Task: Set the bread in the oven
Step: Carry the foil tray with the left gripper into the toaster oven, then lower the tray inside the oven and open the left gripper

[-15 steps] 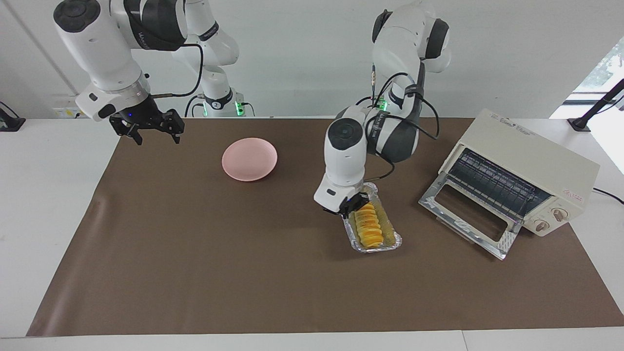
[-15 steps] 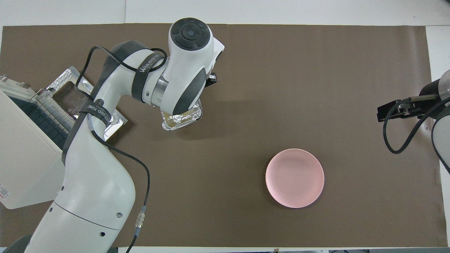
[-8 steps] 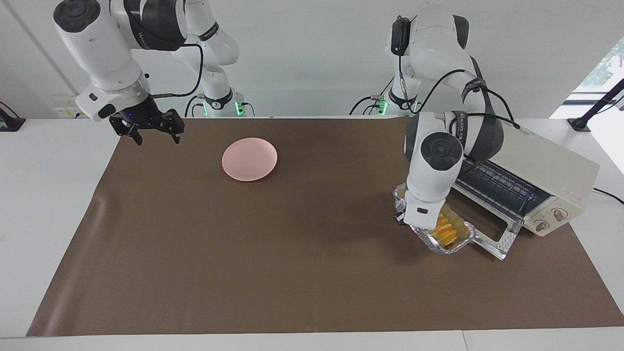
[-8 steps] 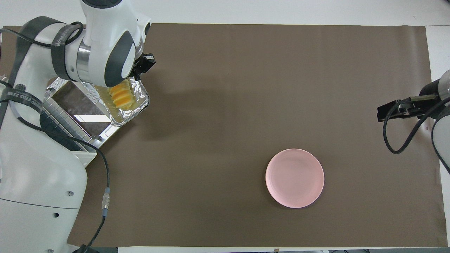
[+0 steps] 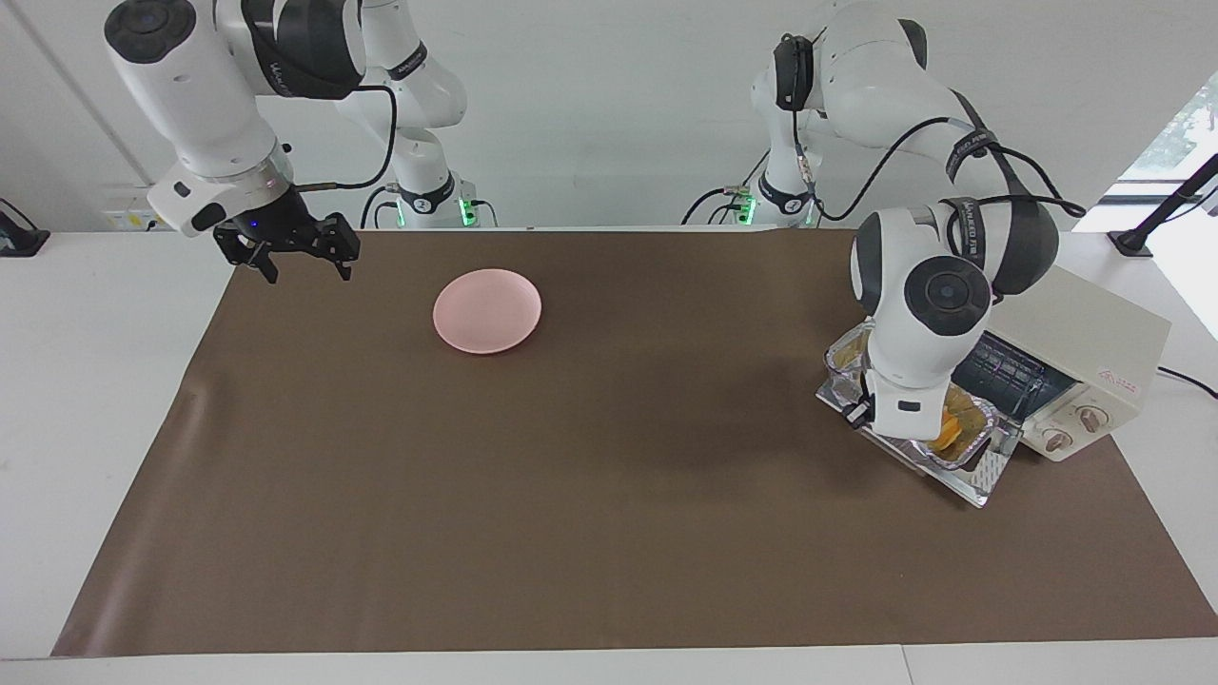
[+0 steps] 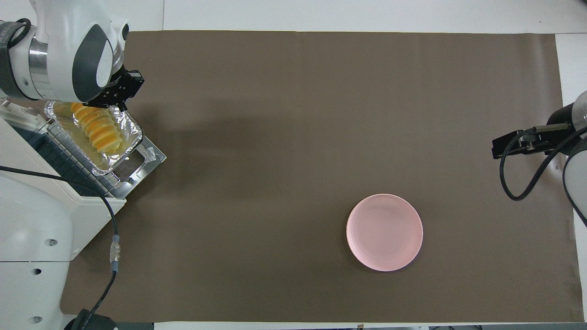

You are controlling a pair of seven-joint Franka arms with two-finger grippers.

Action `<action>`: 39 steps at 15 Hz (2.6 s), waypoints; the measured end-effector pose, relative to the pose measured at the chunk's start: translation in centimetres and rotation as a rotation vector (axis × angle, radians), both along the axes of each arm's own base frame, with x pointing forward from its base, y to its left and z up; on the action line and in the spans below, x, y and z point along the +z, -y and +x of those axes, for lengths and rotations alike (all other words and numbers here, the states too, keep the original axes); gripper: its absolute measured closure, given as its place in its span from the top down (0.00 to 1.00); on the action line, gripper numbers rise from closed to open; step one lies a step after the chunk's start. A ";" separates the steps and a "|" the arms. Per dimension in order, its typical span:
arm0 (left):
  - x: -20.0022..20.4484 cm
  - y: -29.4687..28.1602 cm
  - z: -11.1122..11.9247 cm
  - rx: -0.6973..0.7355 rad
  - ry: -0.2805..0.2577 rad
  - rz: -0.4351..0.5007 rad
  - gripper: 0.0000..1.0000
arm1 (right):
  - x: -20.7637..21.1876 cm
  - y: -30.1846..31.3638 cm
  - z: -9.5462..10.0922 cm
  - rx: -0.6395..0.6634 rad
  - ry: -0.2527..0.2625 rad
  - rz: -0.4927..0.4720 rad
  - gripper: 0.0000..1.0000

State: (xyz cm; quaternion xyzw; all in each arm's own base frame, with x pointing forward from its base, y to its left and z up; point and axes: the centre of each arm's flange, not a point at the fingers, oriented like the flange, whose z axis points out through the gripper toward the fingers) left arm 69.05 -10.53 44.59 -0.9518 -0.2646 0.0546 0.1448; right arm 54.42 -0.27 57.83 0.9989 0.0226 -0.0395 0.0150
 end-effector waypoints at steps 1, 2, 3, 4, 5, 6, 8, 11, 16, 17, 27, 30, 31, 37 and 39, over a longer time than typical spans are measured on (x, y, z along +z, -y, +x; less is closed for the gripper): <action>-0.2 -1.8 0.0 0.026 -0.009 -0.002 0.02 | 0.0 0.0 0.0 0.000 0.000 0.000 1.00; -0.4 -3.4 -0.2 0.048 -0.018 -0.005 0.02 | 0.0 0.0 0.0 0.000 0.000 0.000 1.00; -0.5 -4.6 -0.4 0.066 -0.024 -0.009 0.02 | 0.0 0.0 0.0 0.000 0.000 0.000 1.00; -0.6 -5.6 -0.6 0.078 -0.029 -0.013 0.02 | 0.0 0.0 0.0 0.000 0.000 0.000 1.00; -0.7 -6.5 -0.7 0.083 -0.036 -0.017 0.02 | 0.0 0.0 0.0 0.000 0.000 0.000 1.00; -0.8 -7.0 -0.9 0.085 -0.043 -0.020 0.02 | 0.0 0.0 0.0 0.000 0.000 0.000 1.00; -1.0 -8.1 -1.2 0.095 -0.050 -0.024 0.02 | 0.0 0.0 0.0 0.000 0.000 0.000 1.00; -1.9 -10.0 -1.5 0.114 -0.051 -0.026 0.02 | 0.0 0.0 0.0 0.000 0.000 0.000 1.00; -3.0 -11.1 -2.3 0.111 -0.064 -0.003 0.02 | 0.0 0.0 0.0 0.000 0.000 0.000 1.00; -3.1 -11.0 -2.5 0.108 -0.068 0.000 0.02 | 0.0 0.0 0.0 0.000 0.000 0.000 1.00; -5.3 -12.3 -5.4 0.100 -0.133 0.031 0.02 | 0.0 0.0 0.0 0.000 0.000 0.000 1.00; -5.2 -12.1 -5.6 0.094 -0.131 0.029 0.02 | 0.0 0.0 0.0 0.000 0.000 0.000 1.00; -5.1 -12.1 -5.6 0.084 -0.130 0.026 0.08 | 0.0 0.0 0.0 0.000 0.000 0.000 1.00; -4.3 -11.7 -5.3 -0.015 -0.117 -0.002 0.71 | 0.0 0.0 0.0 0.000 0.000 0.000 1.00; -3.2 -11.2 -4.8 -0.072 -0.098 -0.013 0.94 | 0.0 0.0 0.0 0.000 0.000 0.000 1.00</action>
